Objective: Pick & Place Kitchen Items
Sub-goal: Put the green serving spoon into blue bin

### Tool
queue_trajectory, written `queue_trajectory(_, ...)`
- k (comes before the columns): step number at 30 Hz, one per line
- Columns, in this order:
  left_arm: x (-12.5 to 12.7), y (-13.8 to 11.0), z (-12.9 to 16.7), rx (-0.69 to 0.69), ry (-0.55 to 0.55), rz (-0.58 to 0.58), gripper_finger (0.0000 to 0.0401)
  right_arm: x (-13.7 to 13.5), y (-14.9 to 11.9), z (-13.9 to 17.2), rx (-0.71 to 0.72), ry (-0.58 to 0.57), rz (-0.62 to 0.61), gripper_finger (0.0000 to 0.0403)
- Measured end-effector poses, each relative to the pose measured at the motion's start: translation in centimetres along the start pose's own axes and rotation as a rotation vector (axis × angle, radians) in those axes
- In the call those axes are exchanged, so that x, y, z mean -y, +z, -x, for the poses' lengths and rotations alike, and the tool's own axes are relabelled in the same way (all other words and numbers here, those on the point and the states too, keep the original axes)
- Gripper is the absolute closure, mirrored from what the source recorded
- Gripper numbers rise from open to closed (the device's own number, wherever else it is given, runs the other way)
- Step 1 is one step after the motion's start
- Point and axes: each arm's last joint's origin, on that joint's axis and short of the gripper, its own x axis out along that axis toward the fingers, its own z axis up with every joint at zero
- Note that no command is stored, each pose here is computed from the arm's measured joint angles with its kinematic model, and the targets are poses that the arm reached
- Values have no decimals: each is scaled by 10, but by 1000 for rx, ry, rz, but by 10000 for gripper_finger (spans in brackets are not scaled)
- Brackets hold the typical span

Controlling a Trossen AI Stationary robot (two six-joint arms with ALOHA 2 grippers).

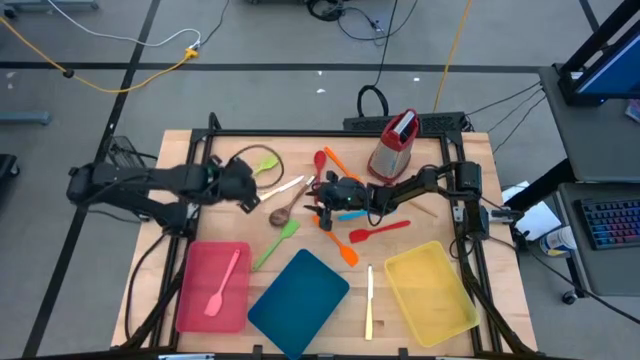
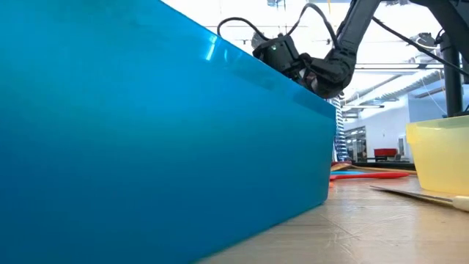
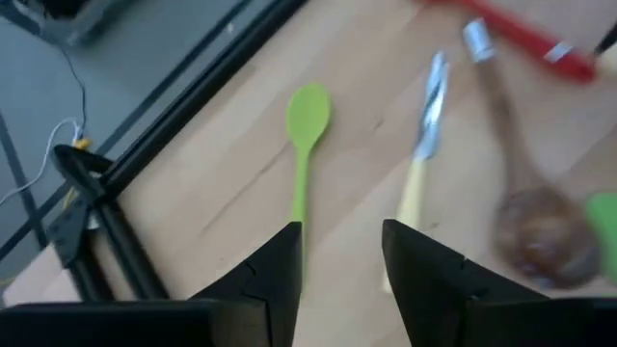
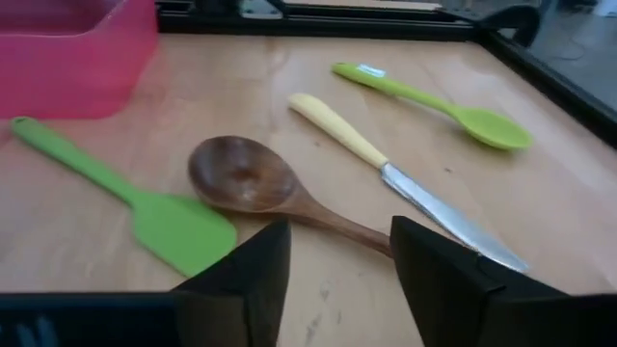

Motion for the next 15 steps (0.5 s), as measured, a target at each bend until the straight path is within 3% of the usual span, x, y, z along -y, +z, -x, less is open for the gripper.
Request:
queue_trajectory(5,-25,15,-19,-60,-14,-8,225,-5,0,0,1,14,2,192)
queue_trajectory(9,-37,21,-43,-27,-100,1,222,-8,0,0,1,21,4,187)
queue_trajectory(15,-51,4,-83,-39,-222,45,222,-8,-1,0,-11,21,-2,194)
